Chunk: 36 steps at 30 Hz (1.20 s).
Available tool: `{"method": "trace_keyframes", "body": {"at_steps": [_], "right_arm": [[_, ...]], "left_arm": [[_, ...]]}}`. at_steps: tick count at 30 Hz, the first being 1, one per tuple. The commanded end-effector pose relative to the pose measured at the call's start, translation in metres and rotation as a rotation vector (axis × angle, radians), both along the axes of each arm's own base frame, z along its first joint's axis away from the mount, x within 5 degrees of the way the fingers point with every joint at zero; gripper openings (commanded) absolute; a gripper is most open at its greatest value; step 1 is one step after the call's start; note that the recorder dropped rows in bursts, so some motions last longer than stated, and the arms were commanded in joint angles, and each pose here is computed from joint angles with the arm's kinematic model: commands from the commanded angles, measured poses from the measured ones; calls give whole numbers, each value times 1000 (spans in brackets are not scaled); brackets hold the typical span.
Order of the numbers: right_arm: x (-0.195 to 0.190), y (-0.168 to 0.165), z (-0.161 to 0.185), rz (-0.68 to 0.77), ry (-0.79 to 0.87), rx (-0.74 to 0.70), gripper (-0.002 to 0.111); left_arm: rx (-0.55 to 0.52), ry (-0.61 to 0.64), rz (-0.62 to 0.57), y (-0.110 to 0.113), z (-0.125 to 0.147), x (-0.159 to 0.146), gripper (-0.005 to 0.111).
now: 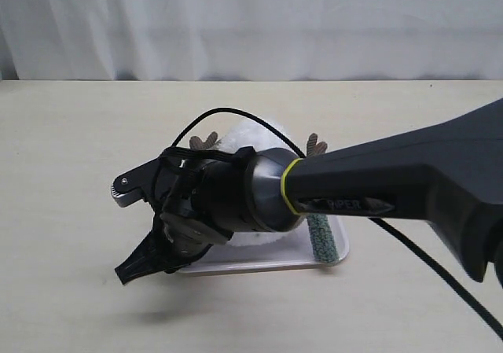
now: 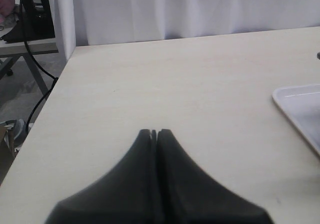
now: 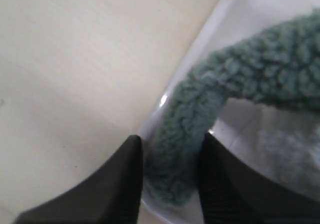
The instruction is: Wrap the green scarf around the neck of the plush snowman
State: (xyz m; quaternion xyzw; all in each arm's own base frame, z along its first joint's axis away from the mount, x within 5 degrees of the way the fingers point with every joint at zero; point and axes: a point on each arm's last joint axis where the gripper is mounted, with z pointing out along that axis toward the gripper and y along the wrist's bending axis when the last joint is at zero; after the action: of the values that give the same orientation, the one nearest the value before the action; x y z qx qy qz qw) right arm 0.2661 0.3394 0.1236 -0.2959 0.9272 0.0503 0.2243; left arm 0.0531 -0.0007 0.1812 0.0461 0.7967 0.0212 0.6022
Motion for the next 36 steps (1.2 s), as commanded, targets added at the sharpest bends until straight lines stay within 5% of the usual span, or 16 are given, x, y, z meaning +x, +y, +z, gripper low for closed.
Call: {"method": "trace_keyframes", "body": {"at_steps": [1,18,36], "right_arm": [[0,-2,2,17,-7,-34,7],[-12,-25,59,14,11,-138,4],[-26,-46,60,63,160,-373,4]], "left_arm": [[-3,-10,1,0,0,0,0],[-3,-10,1,0,0,0,0],[-3,-10,1,0,0,0,0]]}}
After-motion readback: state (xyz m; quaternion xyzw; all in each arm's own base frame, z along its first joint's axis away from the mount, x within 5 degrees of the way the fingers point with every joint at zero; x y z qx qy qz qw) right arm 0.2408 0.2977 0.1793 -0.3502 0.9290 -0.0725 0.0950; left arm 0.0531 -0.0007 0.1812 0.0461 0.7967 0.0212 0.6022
